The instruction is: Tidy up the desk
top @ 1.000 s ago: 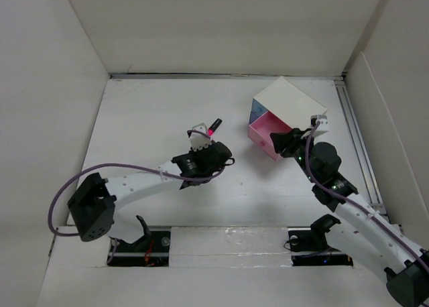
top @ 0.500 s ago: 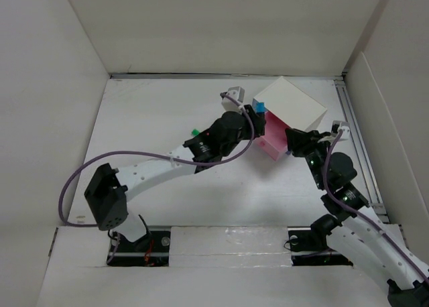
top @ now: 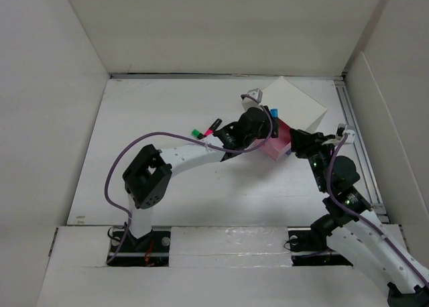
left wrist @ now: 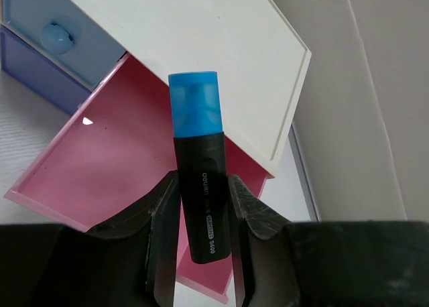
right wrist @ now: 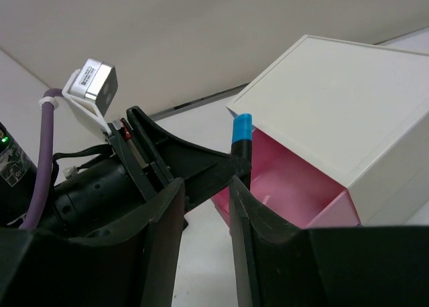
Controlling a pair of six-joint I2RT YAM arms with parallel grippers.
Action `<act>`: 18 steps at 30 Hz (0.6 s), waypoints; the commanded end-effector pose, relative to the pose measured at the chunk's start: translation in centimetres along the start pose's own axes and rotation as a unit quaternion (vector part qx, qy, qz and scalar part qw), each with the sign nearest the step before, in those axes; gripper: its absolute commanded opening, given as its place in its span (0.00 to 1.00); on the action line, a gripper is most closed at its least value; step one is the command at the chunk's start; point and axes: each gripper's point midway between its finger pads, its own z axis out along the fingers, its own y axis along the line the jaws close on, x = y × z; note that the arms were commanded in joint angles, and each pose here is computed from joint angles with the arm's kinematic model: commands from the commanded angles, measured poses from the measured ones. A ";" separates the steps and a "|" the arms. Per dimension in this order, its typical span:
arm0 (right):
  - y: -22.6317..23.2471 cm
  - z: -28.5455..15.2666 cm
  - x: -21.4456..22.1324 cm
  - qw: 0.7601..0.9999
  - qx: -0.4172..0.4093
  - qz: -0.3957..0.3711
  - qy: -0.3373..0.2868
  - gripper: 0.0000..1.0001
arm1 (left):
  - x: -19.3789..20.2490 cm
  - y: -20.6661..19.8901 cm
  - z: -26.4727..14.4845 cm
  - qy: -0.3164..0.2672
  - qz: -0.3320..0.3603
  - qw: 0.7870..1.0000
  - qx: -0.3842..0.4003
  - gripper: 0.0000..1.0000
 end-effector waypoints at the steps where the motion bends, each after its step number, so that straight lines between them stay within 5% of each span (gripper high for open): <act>1: 0.3 0.0 -0.5 1.000 -0.003 0.008 -0.009 0.38 | -3.8 -3.2 -0.7 -0.041 -0.032 0.998 0.034 0.05; 4: 0.3 0.1 -0.3 1.000 -0.003 0.006 -0.006 0.38 | -3.1 -2.7 -0.5 -0.034 -0.040 0.998 0.031 0.13; 9: 0.4 0.1 -0.4 1.000 -0.004 0.007 -0.007 0.38 | -3.0 -2.5 -0.9 -0.034 -0.044 0.998 0.032 0.40; 18: 0.6 0.3 0.0 1.000 -0.007 0.005 0.001 0.38 | -9.5 -2.2 -5.3 -0.133 -0.003 0.991 -0.006 0.57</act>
